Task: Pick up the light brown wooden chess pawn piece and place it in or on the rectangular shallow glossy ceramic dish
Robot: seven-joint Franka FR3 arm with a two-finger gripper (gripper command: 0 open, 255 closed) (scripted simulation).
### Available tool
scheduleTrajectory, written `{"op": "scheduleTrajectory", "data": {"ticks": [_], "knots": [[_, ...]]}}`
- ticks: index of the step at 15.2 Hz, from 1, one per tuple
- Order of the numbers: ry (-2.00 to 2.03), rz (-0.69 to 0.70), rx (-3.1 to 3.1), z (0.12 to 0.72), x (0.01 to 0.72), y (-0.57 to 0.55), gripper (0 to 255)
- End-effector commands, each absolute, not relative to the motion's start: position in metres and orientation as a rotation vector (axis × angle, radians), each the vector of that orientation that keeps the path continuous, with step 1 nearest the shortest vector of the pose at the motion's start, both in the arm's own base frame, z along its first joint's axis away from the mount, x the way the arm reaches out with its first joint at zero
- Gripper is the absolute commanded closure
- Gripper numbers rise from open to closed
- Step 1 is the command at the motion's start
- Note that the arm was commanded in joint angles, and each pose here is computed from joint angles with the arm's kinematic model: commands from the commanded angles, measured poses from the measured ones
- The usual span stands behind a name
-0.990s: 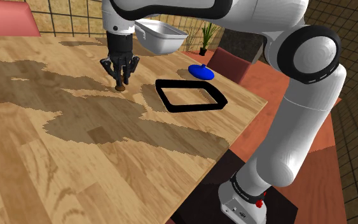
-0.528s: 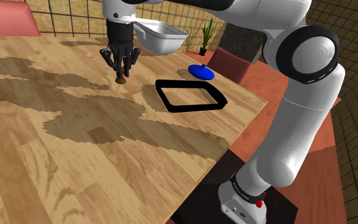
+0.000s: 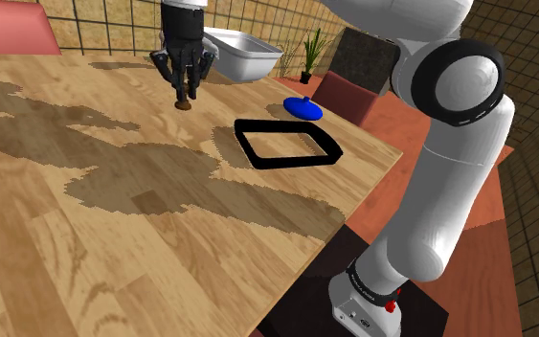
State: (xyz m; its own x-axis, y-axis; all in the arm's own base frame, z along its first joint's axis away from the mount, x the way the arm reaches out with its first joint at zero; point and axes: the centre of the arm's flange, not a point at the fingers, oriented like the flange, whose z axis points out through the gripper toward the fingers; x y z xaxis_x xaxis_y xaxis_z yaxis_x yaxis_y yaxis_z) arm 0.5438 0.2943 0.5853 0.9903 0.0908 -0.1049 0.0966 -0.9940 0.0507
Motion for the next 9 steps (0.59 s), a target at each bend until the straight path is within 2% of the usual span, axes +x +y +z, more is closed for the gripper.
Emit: {"op": "scheduleTrajectory", "data": {"ticks": [1,9], "knots": [[0.145,-0.159,3.078,0.595,0.544,0.295,255],[0.145,-0.159,3.078,0.632,0.537,0.284,255]]}}
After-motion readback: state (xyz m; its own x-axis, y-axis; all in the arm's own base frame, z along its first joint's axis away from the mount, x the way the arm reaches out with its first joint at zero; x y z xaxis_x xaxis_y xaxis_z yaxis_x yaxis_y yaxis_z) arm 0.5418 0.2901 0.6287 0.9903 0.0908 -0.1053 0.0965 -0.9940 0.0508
